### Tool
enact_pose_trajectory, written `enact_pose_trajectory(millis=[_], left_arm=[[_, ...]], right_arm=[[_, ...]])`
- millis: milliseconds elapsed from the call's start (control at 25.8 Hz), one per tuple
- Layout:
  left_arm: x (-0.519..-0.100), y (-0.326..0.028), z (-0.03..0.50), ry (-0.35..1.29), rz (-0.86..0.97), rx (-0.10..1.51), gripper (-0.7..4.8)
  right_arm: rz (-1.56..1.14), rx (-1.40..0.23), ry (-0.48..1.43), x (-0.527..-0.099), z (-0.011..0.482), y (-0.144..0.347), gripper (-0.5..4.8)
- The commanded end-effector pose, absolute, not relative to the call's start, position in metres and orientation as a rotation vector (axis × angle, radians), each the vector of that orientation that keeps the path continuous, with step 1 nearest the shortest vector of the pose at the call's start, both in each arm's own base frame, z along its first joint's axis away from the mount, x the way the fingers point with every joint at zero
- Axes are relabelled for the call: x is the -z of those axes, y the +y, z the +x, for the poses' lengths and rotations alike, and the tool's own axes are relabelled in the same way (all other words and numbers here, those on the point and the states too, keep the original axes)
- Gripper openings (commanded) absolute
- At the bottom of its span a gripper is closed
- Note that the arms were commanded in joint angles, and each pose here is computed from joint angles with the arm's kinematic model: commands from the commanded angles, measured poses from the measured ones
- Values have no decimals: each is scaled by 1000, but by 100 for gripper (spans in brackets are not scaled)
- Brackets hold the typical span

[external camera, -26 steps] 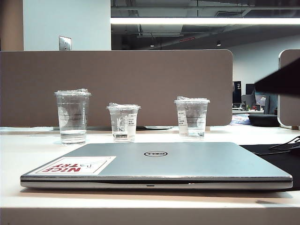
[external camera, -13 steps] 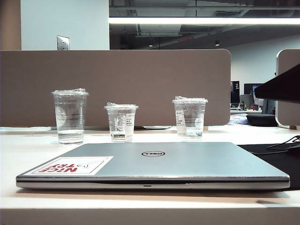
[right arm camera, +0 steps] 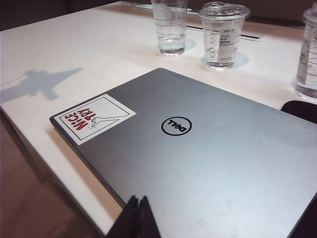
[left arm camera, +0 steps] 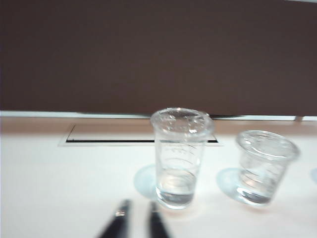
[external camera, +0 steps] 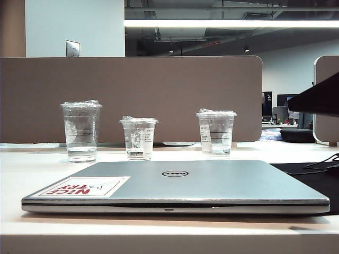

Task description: Pick up the coffee cup on the left and place it on the left side of the laptop.

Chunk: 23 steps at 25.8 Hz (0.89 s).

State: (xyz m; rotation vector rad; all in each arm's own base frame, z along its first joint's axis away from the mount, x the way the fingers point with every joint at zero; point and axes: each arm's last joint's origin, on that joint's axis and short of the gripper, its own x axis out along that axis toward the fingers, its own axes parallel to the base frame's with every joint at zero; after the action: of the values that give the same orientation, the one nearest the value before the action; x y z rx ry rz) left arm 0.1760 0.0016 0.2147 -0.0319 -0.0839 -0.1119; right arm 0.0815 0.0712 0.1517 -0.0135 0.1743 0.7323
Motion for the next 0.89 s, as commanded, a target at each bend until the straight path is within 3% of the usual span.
enact_pose_trajectory(millis=[39,116,232,503,890], left_arm=[[-202,2,219,0,36,132,276],[-190,2,239,51,62,151,382],[-173,3,267,85,64,179,445],[-136,0,319,160,41,327,472],[-104,-2,363,206,28,367,479]], right_arm=[[-10,-732,164,-152,82,71,-5],[-10,-732,163,-152,82,71,-5],[-10,-732,163,-152,82,71,-5],[-10,-731,165,-152,82,71,-5],[-10,-731,165,-152,82,71,-5]])
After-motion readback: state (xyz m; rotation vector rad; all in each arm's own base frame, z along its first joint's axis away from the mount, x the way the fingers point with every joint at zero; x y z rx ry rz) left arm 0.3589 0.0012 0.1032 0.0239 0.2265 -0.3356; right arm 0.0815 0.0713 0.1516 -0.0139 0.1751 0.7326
